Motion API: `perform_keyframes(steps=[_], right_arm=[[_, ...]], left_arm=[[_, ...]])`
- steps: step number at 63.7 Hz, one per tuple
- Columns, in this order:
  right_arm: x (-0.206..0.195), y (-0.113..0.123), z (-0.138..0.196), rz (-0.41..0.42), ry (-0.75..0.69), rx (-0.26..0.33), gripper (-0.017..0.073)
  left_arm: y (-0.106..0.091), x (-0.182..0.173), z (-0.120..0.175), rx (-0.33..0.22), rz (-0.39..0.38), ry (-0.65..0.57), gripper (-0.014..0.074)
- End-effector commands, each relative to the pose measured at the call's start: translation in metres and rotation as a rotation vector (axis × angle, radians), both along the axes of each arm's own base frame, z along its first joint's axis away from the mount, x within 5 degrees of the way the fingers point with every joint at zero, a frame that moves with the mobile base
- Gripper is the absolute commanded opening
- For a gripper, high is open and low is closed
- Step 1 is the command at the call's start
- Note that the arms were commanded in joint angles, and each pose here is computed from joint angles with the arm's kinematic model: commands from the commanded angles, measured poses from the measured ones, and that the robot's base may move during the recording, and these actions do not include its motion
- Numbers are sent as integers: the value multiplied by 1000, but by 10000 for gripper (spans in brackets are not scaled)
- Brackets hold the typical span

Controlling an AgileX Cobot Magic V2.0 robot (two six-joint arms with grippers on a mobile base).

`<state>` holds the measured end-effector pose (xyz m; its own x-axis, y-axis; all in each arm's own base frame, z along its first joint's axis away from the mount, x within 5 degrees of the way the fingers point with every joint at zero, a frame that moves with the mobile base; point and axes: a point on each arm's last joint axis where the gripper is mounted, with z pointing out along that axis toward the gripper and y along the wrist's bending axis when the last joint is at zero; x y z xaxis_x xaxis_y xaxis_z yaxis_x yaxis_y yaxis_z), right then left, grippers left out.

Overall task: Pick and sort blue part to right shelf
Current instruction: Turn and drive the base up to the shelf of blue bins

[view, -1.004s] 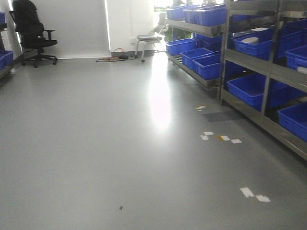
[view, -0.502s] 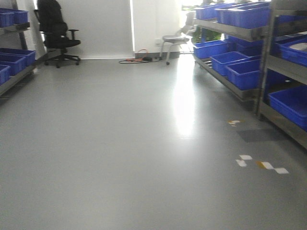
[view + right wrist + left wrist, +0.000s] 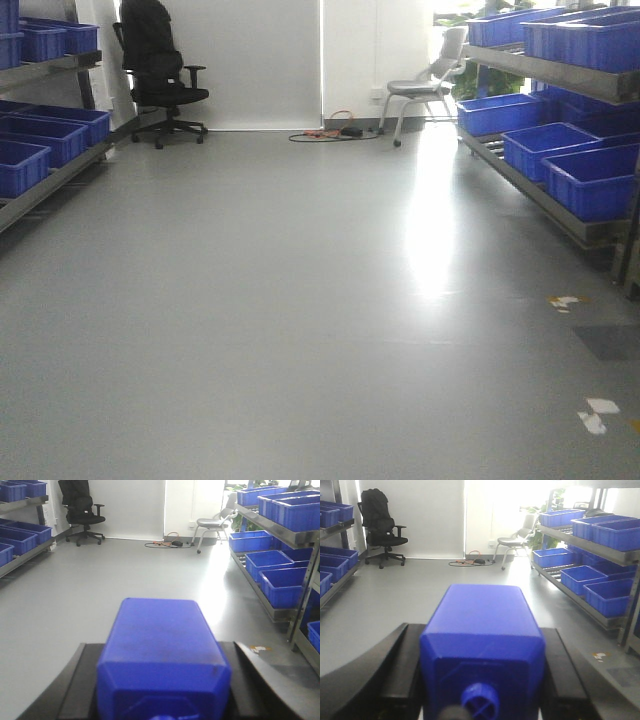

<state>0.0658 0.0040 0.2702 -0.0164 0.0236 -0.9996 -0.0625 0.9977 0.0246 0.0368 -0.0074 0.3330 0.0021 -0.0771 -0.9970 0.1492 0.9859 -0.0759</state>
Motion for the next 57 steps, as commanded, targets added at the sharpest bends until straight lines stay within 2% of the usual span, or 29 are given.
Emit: perform_keyframes(steps=[1, 57], right_arm=[[-1, 0, 18, -1, -114, -7, 396], [-1, 0, 18, -1, -114, -7, 396]], left_arm=[[1, -2, 16, -21, 0, -105, 386], [1, -2, 16, -21, 0, -105, 386]])
